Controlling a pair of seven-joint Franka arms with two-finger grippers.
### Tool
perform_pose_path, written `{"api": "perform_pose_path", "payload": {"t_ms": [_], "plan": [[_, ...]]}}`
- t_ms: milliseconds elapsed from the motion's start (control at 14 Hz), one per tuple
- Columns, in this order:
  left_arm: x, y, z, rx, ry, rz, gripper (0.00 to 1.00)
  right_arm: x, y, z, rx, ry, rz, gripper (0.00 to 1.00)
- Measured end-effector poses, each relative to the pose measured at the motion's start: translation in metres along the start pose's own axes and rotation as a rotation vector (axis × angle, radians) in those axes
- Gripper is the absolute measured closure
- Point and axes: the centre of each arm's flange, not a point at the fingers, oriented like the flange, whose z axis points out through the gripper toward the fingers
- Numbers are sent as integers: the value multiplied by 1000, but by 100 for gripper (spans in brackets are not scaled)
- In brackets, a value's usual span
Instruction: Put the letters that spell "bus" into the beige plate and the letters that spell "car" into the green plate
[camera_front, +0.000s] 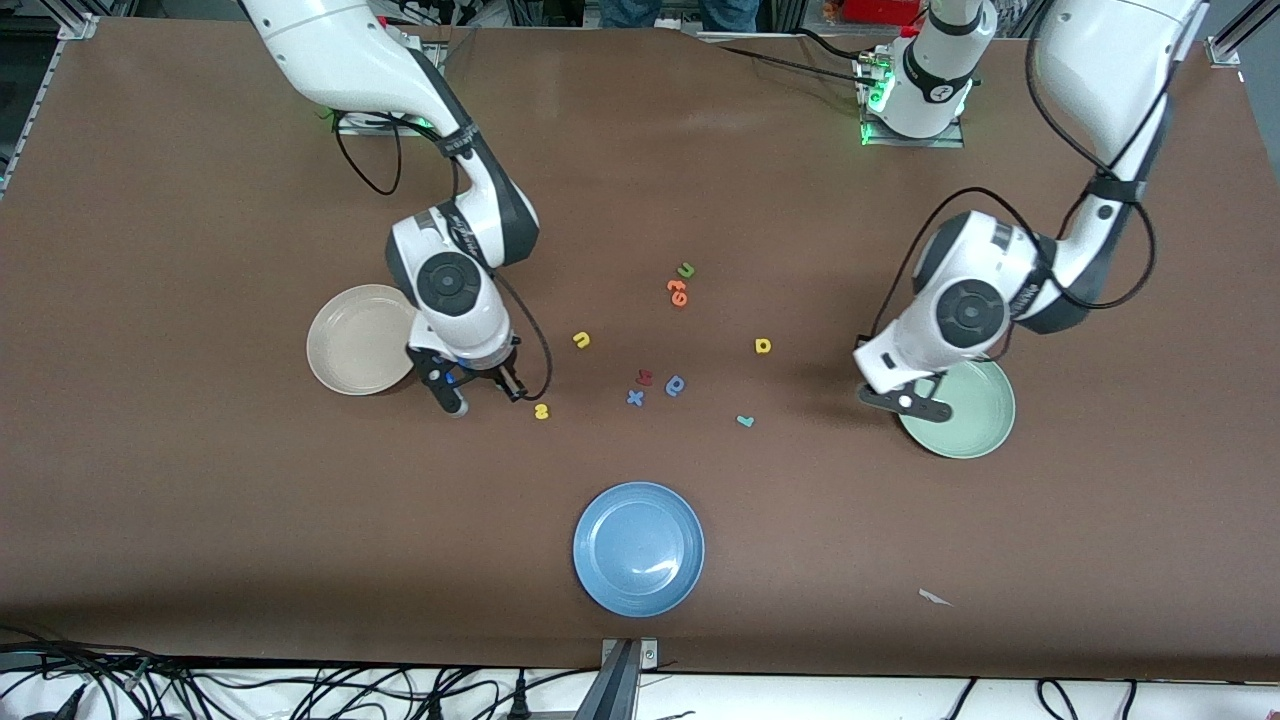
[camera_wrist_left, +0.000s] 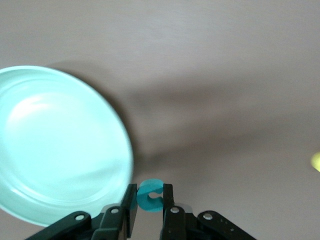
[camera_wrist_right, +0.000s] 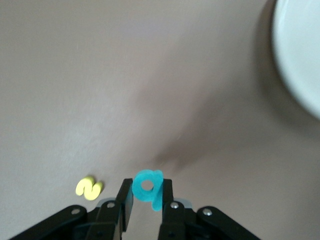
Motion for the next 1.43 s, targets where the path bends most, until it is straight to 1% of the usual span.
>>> {"api": "perform_pose_path", "payload": {"t_ms": [215,358,501,716,788,860,931,1074,1146,1218,1289,1433], "plan": [[2,-54,-4,-10,12,-72,75,38,25,-26,-95,-6,-87,73],[3,-79,2,-7,8,-78,73,58,49,-19,-143,-17,-118,73],[6,-85,17,18,-7,-57,56,74,82,1,-157,-23,-155,73],[13,-74,20,13,-3,-38,28,90,133,35,-132,-14,-201,73],[16,-66,15,12,8,-37,19,90,144,44,-127,-12,-206,73],[19,-54,10,4,17,-50,8,89,151,50,-127,-13,-209,73],[21,-35,7,-9,22,-69,0,87,153,52,-129,-15,-213,72],[25,15,4,-55,39,-106,0,86,152,49,-121,-12,-215,57],[25,40,3,-76,44,-123,0,87,150,44,-108,-7,-215,46],[25,63,4,-90,50,-142,0,88,145,36,-88,2,-216,37],[25,85,4,-102,64,-160,0,87,138,25,-63,11,-223,26],[21,124,12,-123,101,-188,0,76,117,-1,-4,29,-254,8]]}}
